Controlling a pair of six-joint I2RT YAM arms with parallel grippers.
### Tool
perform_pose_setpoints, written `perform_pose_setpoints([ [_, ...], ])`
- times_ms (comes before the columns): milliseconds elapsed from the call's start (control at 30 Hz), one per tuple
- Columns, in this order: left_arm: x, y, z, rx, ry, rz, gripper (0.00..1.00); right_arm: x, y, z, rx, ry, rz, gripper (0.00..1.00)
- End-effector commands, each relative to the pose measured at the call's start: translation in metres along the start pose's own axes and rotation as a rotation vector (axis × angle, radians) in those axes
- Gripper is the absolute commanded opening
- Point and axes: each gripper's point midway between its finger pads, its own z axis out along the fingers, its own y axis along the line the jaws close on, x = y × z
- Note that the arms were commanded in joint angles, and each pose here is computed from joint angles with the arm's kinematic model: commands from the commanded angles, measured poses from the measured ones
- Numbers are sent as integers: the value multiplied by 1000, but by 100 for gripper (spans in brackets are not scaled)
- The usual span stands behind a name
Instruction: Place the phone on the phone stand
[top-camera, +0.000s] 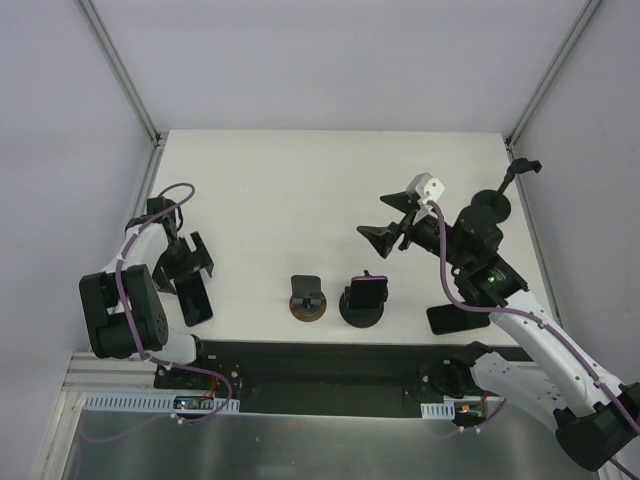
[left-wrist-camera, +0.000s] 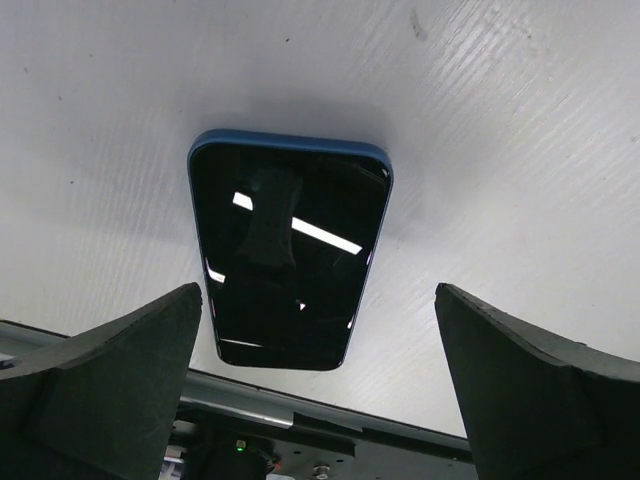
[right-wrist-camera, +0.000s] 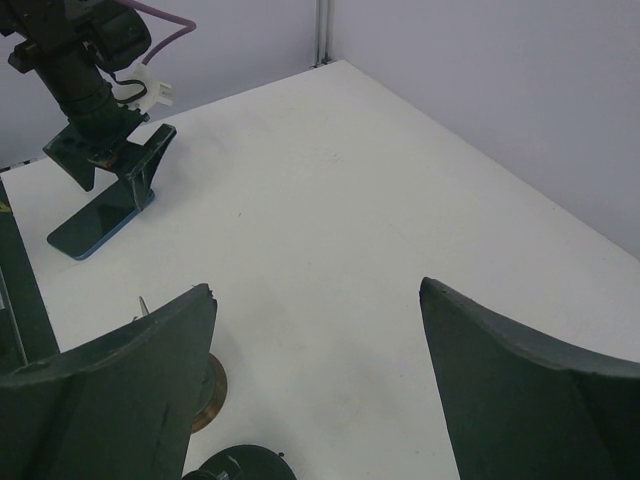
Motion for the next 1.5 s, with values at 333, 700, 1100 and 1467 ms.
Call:
perform_pose_setpoints([
  [333,17,-4,27,15,208,-88,95,-15,-4,-8,13,-87,-67,85],
  [700,18,-45,27,94,183,-85,75,-8,-8,0,15,-73,-50,86],
  [1100,19,-51,12,68,107,81,99,-4,-9,3,11,-63,-48,86],
  [1467,17,-35,3,0,166,257,99,-3,-9,4,8,-66,-52,86],
])
